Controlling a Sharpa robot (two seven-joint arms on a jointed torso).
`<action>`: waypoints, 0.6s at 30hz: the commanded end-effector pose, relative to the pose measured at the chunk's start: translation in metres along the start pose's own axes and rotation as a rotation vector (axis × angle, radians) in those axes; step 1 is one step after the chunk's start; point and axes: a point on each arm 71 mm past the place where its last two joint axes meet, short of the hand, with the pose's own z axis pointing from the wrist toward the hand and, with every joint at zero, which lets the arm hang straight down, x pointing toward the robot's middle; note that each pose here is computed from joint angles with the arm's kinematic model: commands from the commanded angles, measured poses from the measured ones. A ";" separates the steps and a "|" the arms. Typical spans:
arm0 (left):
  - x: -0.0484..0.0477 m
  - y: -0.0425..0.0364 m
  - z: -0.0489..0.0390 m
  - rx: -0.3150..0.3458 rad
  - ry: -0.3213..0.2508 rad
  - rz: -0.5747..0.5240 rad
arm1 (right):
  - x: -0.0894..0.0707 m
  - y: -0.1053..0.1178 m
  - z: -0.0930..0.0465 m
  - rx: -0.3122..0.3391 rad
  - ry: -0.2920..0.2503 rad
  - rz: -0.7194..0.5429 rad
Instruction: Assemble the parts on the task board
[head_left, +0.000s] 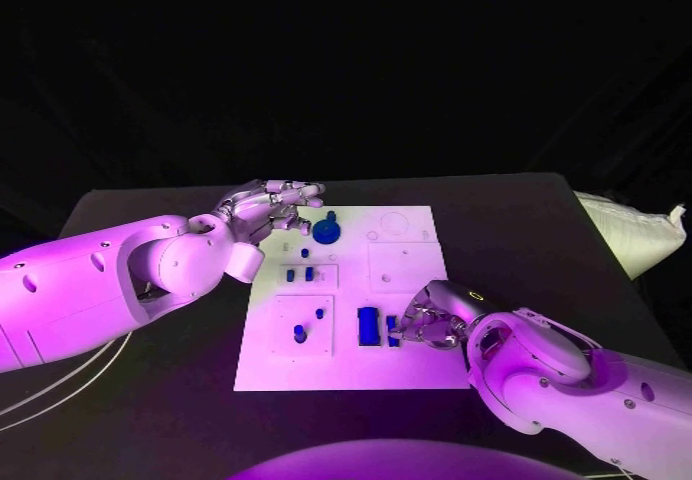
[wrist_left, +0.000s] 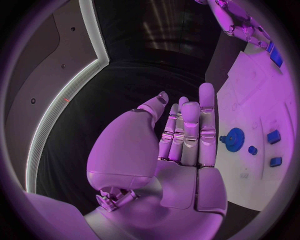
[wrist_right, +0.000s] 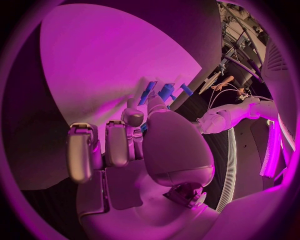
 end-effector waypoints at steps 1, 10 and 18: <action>0.0006 -0.0009 0.0005 0.011 0.013 -0.004 | -0.007 0.004 -0.001 -0.064 -0.065 0.126; -0.0081 0.0012 0.0006 0.023 -0.011 -0.002 | -0.020 0.000 0.003 -0.140 -0.145 0.319; -0.0256 0.0066 0.0016 0.079 -0.113 0.001 | -0.044 -0.026 0.032 -0.150 -0.124 0.624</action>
